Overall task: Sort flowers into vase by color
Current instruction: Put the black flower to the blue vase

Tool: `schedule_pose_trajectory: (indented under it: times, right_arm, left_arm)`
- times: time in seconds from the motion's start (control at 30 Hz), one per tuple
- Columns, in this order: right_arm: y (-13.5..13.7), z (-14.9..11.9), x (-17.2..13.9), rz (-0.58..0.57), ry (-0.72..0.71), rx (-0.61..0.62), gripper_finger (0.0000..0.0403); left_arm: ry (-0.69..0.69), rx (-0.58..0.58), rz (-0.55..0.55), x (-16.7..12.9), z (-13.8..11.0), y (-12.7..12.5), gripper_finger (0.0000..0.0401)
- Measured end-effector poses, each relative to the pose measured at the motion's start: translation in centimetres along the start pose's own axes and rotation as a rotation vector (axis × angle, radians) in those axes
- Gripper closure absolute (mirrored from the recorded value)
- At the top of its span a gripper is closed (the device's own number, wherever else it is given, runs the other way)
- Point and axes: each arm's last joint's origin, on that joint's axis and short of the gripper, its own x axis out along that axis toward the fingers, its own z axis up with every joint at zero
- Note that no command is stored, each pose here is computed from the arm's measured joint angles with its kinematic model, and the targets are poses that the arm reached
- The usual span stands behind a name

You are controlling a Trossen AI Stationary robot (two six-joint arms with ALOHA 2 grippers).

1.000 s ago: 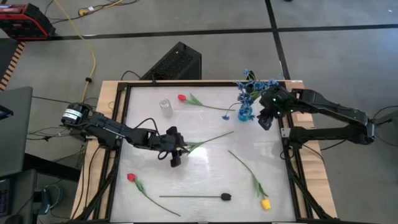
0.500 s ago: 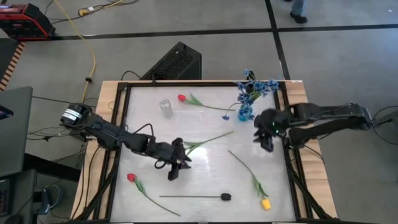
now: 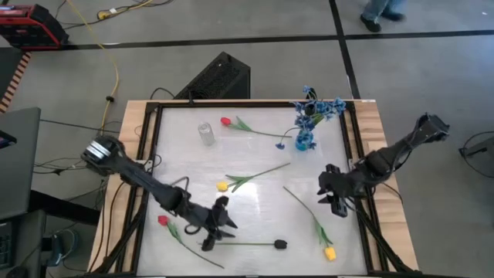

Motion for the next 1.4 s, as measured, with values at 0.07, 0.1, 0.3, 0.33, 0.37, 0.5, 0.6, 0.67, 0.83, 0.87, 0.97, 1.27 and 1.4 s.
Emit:
schedule_pose_trajectory:
  times: [0.07, 0.1, 0.3, 0.33, 0.37, 0.5, 0.6, 0.67, 0.83, 0.87, 0.97, 1.27, 1.4]
  right_arm:
    - [0.6, -0.3, 0.1, 0.002, -0.011, -0.011, 0.0230]
    - [0.8, -0.3, 0.2, 0.003, -0.013, -0.022, 0.0230]
    - [1.7, -0.8, 1.4, -0.009, 0.038, -0.065, 0.0230]
    - [1.8, -0.8, 1.6, -0.016, 0.048, -0.069, 0.0230]
    - [1.9, -0.8, 1.9, -0.025, 0.058, -0.071, 0.0230]
    - [2.1, -0.9, 2.9, -0.050, 0.102, -0.078, 0.0230]
    - [2.3, -1.1, 3.5, -0.053, 0.135, -0.092, 0.0230]
    - [2.3, -1.1, 3.8, -0.061, 0.147, -0.094, 0.0230]
    - [2.4, -1.1, 4.5, -0.079, 0.167, -0.098, 0.0230]
    - [2.4, -1.1, 4.6, -0.083, 0.170, -0.099, 0.0230]
    - [2.5, -1.2, 4.7, -0.083, 0.173, -0.101, 0.0230]
    - [2.7, -1.2, 4.8, -0.072, 0.166, -0.101, 0.0230]
    - [2.8, -1.2, 4.8, -0.068, 0.161, -0.093, 0.0230]
  left_arm:
    - [0.033, -0.004, 0.013, 1.6, -0.9, -0.5, 0.0263]
    - [0.047, -0.008, 0.017, 2.4, -1.1, -0.6, 0.0263]
    - [0.142, 0.055, 0.066, 6.8, -0.6, -1.7, 0.0263]
    - [0.160, 0.059, 0.081, 7.4, -0.1, -1.8, 0.0263]
    - [0.188, 0.063, 0.095, 7.9, 0.2, -1.9, 0.0263]
    - [0.294, 0.082, 0.111, 9.7, 1.3, -2.3, 0.0263]
    - [0.339, 0.096, 0.121, 10.8, 1.8, -2.7, 0.0263]
    - [0.391, 0.082, 0.127, 11.3, 1.6, -2.8, 0.0263]
    - [0.448, 0.047, 0.114, 11.7, 1.1, -2.6, 0.0263]
    - [0.448, 0.043, 0.127, 11.7, 1.0, -2.6, 0.0263]
    - [0.495, 0.034, 0.187, 11.4, 0.4, -2.2, 0.0263]
    - [0.559, 0.082, 0.155, 11.0, -0.1, -2.5, 0.0280]
    - [0.607, 0.103, 0.169, 10.9, -0.8, -2.7, 0.0320]
